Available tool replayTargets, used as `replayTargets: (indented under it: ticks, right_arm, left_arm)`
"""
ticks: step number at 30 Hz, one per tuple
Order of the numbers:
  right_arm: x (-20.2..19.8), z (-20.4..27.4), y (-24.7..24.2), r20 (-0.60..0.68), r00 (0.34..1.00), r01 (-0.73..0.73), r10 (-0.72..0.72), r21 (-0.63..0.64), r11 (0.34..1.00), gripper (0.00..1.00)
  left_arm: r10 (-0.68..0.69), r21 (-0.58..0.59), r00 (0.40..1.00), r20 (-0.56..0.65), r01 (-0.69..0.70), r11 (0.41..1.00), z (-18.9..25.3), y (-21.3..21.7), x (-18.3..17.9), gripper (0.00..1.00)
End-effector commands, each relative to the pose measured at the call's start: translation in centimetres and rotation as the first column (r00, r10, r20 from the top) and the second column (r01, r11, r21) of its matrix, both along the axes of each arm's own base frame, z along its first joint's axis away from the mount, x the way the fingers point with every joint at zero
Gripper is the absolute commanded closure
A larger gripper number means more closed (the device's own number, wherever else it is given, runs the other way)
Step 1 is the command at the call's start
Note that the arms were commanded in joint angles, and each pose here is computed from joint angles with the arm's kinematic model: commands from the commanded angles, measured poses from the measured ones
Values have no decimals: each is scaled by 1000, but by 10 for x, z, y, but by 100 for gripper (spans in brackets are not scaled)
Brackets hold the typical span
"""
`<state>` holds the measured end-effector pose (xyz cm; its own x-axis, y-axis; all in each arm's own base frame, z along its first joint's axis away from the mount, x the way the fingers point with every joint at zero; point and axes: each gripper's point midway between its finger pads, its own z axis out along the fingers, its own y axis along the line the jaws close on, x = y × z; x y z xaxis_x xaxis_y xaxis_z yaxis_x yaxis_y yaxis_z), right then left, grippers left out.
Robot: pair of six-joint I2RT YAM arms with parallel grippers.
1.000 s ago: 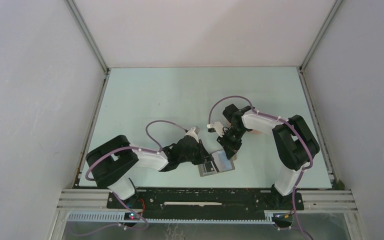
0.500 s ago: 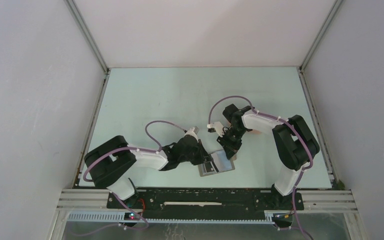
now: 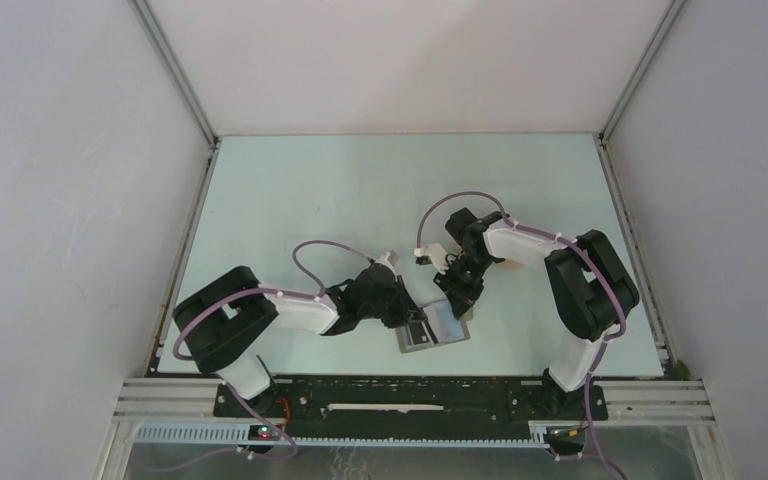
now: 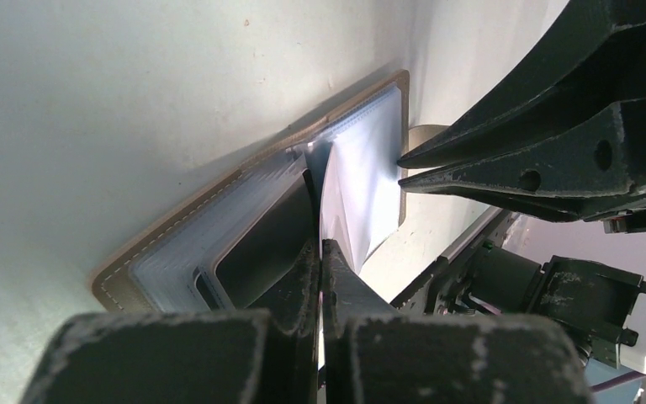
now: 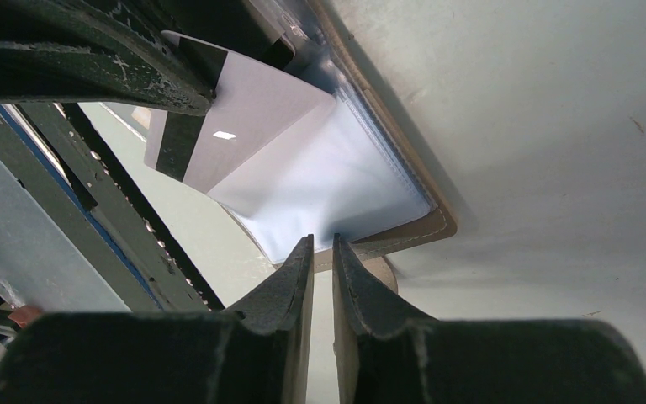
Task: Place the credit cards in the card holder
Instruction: Insert the credit card into the card holder.
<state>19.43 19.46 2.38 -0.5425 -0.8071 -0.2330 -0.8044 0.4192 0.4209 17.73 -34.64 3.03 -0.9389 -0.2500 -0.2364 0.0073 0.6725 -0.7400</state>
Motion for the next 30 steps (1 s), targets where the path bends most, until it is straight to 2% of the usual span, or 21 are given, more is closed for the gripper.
replayTargets:
  ticks: [1,13,18,21,26,30]
  right_arm:
    - [7,18,9,48,999,-3,1,37,999,78]
    - [9,23,11,67,998,-2,-2,54,999,75]
    - [12,38,16,101,995,-4,-7,109,994,62]
    - [12,52,19,123,992,-18,-2,164,986,58]
    - [-2,79,31,182,981,-120,66,302,946,60]
    - [-25,92,45,339,918,-336,205,394,855,64]
  left_arm:
    - [-17,151,993,-115,34,988,-39,26,-21,100]
    - [-43,136,989,-139,62,989,-45,17,-20,99]
    - [-42,120,990,-138,59,991,-45,15,-18,95]
    - [-45,113,989,-139,61,992,-45,15,-17,92]
    - [-57,88,989,-138,69,994,-43,13,-17,86]
    - [-61,70,989,-137,71,995,-42,12,-16,78]
